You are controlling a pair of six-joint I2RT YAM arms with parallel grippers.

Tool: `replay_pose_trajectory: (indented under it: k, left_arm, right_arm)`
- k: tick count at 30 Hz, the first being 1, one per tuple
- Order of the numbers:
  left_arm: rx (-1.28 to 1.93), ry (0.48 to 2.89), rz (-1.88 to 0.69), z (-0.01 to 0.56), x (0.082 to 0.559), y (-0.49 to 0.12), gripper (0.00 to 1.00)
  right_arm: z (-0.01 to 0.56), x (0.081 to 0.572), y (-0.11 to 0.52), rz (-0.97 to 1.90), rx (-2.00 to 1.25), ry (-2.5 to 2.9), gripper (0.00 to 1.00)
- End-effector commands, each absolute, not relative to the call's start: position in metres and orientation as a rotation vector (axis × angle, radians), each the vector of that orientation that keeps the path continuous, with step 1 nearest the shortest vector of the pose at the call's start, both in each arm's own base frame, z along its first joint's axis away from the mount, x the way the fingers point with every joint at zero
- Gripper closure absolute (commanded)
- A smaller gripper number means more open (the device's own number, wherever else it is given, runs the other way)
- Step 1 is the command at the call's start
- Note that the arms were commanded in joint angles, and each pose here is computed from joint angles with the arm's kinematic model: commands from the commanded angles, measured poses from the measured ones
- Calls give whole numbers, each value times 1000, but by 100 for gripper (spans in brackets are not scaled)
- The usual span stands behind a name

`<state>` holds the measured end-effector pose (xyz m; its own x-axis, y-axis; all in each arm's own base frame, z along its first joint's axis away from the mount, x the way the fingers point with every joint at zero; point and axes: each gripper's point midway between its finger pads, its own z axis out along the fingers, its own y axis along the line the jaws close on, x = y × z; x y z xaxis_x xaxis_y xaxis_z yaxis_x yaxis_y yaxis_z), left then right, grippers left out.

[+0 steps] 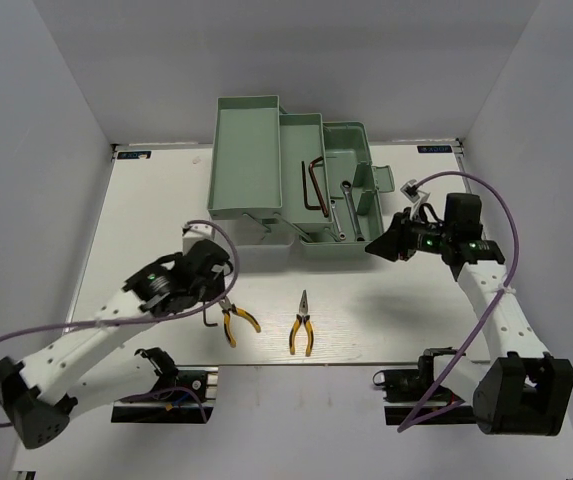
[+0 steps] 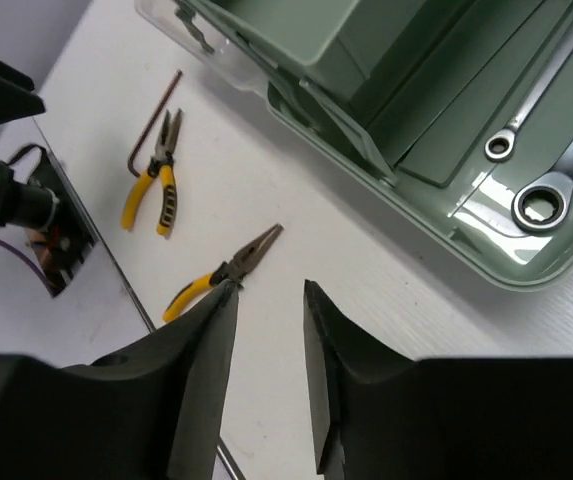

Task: Sort the tools into containers

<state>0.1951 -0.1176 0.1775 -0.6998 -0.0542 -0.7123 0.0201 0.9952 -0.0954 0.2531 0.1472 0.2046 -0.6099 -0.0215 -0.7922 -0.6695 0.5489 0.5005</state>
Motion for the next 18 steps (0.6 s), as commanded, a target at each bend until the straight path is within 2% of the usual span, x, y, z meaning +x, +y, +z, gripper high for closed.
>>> replay_pose_trajectory:
  k: [1, 2, 3, 4, 12, 18]
  left_arm:
    - [-98, 2461, 54, 138, 188, -104, 40]
    - [-102, 2483, 107, 127, 191, -104, 41]
    - [-92, 2502, 137, 115, 188, -101, 42]
    - [-102, 2482, 107, 113, 193, -107, 43]
    - [-191, 2539, 176, 60, 191, -98, 61]
    - [-300, 2543, 151, 28, 189, -89, 62]
  right_arm:
    - [204, 261, 150, 967, -595, 2042, 60]
    - [204, 260, 150, 957, -600, 2045, 63]
    - [200, 259, 151, 944, -600, 2056, 80]
    - [198, 255, 155, 945, -616, 2057, 84]
    - [180, 244, 159, 925, -650, 2083, 84]
    - [178, 238, 158, 912, -648, 2071, 84]
